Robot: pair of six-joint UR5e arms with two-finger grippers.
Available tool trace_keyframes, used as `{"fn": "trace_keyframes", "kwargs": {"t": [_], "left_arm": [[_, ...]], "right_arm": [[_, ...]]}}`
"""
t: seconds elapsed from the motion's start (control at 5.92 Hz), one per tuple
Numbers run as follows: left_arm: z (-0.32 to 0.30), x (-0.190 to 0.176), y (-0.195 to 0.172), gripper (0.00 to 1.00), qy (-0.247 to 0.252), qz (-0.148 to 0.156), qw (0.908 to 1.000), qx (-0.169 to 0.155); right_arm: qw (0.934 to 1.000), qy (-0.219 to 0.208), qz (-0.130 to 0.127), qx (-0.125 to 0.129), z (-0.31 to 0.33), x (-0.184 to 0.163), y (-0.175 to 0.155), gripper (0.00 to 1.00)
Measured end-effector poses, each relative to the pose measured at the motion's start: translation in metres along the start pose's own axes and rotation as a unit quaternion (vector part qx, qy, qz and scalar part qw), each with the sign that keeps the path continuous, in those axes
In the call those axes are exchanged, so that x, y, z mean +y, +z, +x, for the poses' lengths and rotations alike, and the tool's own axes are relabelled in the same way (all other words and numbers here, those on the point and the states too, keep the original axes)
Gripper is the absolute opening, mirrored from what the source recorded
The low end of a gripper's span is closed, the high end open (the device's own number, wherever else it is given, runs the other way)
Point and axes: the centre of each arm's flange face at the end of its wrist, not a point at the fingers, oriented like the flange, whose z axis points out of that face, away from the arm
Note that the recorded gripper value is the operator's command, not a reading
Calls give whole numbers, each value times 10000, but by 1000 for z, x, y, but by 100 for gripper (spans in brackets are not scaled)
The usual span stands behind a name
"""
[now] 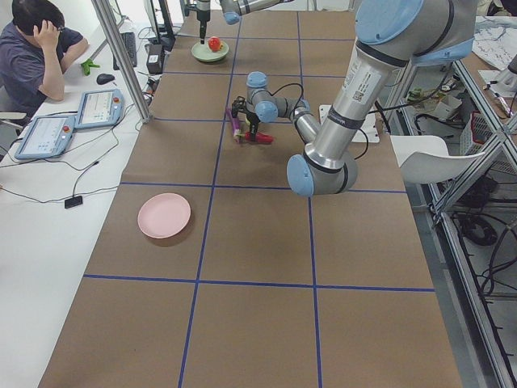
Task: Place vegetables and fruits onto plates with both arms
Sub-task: 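Release the pomegranate with the right gripper while the left grasps the red chili, then carry the chili to the pink plate while the right gripper returns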
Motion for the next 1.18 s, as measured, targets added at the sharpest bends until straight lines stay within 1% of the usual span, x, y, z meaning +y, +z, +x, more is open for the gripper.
{"fn": "trace_keyframes", "kwargs": {"t": [0.34,0.51,0.68,0.84,1.01,1.18], "left_arm": [[0,-5,-7,0,1,67,10000,33],[-4,-14,-19,0,-11,169,9998,74],[-15,-32,-34,0,-24,305,9995,88],[-34,-58,-51,0,58,487,9988,45],[-64,-91,-69,0,242,627,9977,-51],[-105,-127,-82,0,421,543,9976,-113]], "right_arm": [[10000,50,-13,-20,-21,0,-21,100],[9999,104,-57,-40,-49,5,-37,100],[9996,247,-86,-129,-91,16,-44,100],[9986,461,-90,-260,-141,33,-45,100],[9970,668,-74,-372,-193,55,-43,100],[9956,830,-55,-430,-239,80,-38,100]]}}
